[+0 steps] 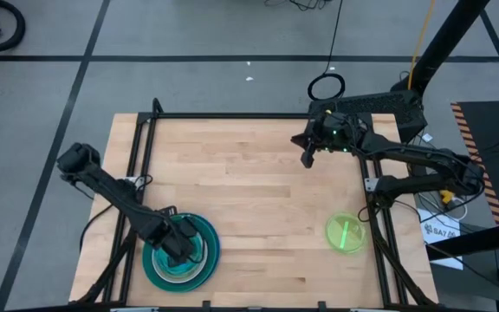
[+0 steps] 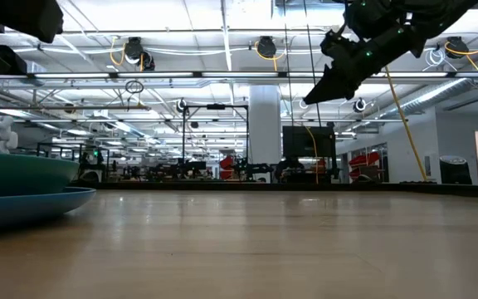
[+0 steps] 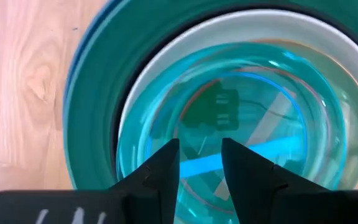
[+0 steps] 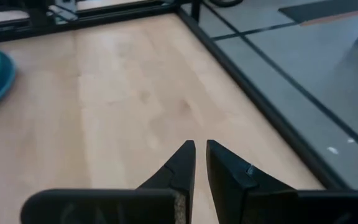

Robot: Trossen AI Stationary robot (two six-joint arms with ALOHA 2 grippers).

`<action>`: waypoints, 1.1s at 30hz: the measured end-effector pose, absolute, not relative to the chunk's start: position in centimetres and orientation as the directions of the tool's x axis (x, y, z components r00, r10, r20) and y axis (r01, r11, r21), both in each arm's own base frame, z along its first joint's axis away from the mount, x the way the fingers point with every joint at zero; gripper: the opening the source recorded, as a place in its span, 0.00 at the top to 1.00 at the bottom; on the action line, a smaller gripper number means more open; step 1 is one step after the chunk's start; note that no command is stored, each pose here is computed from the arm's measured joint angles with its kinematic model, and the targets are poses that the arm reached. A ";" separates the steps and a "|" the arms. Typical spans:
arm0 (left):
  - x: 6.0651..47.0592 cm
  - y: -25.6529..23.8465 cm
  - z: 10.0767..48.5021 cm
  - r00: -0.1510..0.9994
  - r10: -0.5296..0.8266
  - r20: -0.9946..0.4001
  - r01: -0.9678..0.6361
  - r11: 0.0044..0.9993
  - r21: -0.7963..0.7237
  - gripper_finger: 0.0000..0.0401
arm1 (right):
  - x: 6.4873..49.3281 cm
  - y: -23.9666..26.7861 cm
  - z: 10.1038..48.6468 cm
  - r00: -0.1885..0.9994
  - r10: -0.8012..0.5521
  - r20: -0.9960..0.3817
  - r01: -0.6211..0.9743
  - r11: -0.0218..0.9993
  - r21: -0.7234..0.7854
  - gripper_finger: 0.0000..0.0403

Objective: Stack plastic plates
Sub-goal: Stack the light blue plate on top of the orange plate

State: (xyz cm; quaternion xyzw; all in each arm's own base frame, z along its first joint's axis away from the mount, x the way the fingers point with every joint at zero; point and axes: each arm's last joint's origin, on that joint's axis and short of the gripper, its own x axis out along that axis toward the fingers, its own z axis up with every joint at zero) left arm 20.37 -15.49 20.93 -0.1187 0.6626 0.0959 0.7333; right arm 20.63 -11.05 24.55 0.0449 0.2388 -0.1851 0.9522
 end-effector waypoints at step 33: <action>19.7 -19.3 18.7 0.166 0.009 -0.986 -0.258 0.965 -0.035 0.68 | 23.0 -4.6 24.7 0.883 -0.093 -0.459 0.156 0.983 0.101 0.92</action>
